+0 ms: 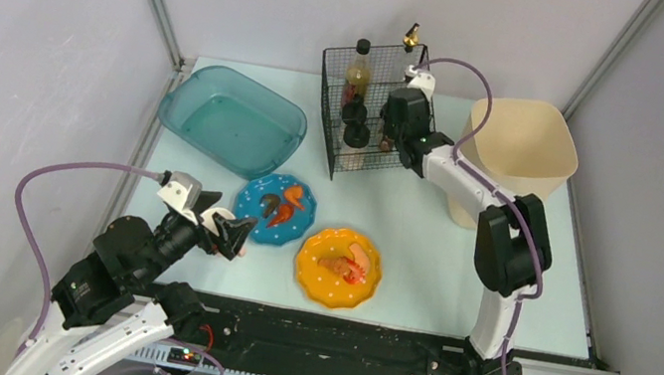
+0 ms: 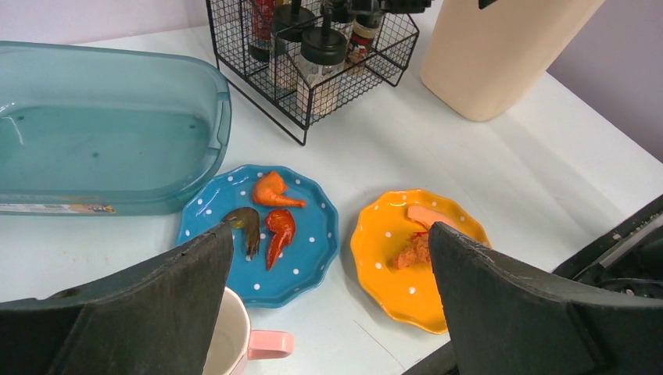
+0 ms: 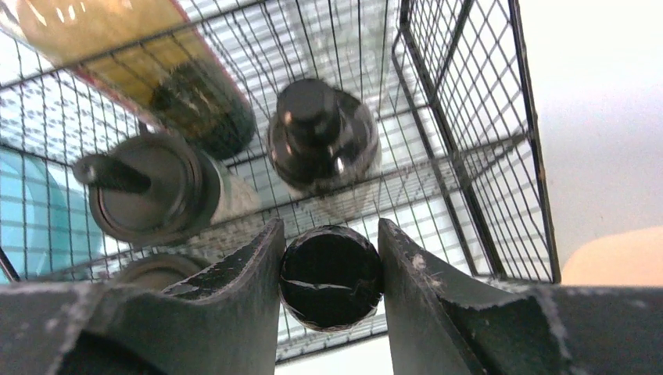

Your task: Clear the kitchen counter

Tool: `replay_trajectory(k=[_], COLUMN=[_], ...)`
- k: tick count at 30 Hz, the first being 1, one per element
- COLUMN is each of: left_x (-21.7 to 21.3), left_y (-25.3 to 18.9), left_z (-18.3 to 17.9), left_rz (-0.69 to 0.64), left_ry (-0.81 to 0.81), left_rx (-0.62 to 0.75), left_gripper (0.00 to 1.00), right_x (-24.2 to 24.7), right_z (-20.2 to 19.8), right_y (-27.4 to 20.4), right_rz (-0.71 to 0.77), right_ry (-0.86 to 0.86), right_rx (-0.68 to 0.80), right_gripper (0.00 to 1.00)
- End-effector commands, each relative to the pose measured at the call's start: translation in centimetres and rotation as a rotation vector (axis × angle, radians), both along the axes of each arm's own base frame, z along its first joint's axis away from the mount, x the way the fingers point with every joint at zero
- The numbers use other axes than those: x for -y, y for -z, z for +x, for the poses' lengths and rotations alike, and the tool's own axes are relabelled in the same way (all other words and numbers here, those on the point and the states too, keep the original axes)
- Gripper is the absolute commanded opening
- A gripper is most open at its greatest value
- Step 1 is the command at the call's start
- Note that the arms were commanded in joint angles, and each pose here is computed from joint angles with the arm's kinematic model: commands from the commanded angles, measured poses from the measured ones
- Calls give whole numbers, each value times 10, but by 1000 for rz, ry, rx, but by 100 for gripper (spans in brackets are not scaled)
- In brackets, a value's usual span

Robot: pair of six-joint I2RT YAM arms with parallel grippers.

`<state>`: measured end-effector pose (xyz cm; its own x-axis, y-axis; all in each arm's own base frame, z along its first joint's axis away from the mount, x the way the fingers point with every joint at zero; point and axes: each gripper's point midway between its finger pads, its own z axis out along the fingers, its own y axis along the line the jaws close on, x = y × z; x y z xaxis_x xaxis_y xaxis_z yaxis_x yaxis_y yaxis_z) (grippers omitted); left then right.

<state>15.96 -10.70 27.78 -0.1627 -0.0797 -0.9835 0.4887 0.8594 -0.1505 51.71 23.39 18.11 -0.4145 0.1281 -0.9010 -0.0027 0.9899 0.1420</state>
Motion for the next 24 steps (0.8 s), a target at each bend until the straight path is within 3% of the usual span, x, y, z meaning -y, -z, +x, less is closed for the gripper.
replay_trajectory(k=[1,9,24], left_x=[0,0,1], left_y=[-8,-9,-8], left_z=[0,-1,-1], left_rz=[-11,-13,-11], left_ry=[9,12,12], left_rx=[36,38,35], left_gripper=[98,98,98], right_x=[2,0,-10], right_z=[-20,-26,-6], right_y=[-28,-42,16], right_rz=[-23,-38,-88], right_ry=[-8,-19,-17], right_rx=[58,92,-15], right_gripper=[0,0,0])
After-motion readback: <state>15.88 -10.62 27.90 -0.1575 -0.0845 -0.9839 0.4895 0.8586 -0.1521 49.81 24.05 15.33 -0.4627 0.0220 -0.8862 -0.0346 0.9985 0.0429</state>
